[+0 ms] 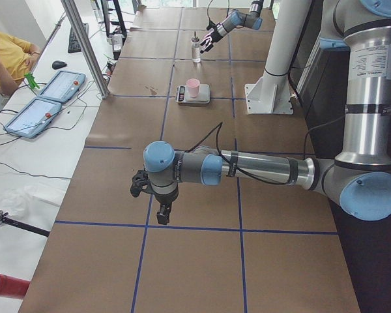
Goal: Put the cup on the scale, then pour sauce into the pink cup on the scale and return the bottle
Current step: 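Grasp the sauce bottle with the right gripper and lift it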
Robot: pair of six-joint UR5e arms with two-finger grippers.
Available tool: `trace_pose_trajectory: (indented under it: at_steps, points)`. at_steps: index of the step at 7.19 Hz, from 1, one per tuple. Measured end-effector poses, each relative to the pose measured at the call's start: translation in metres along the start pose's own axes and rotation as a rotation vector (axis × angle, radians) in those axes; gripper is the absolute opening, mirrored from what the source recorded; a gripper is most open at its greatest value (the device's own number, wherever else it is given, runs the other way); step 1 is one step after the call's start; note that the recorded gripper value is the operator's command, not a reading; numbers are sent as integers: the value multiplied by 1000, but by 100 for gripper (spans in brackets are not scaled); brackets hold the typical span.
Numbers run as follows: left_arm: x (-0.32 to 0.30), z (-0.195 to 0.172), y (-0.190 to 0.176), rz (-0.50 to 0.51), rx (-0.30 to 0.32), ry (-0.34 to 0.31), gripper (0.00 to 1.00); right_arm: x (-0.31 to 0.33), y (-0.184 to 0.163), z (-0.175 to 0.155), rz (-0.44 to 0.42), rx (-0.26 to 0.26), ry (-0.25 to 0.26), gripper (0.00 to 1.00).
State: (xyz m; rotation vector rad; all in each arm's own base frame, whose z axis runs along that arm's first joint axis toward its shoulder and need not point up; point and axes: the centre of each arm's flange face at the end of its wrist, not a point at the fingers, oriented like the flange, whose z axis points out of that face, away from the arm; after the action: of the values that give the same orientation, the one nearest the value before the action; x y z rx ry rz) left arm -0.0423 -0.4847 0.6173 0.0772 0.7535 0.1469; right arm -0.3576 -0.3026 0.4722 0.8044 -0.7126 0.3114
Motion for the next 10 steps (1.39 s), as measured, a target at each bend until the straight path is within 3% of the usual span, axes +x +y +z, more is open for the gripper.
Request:
trace_pose_trajectory:
  at_steps: [4,9,10]
  points:
    - [-1,1,0,-1,-2,1,100,9,-9,10,2,22,26,100]
    - [-1,2,0,-3,-5,1,100,-14,-9,34,18,38,21,99]
    - [-2,3,0,-4,-5,1,100,-14,-9,35,16,41,23,86]
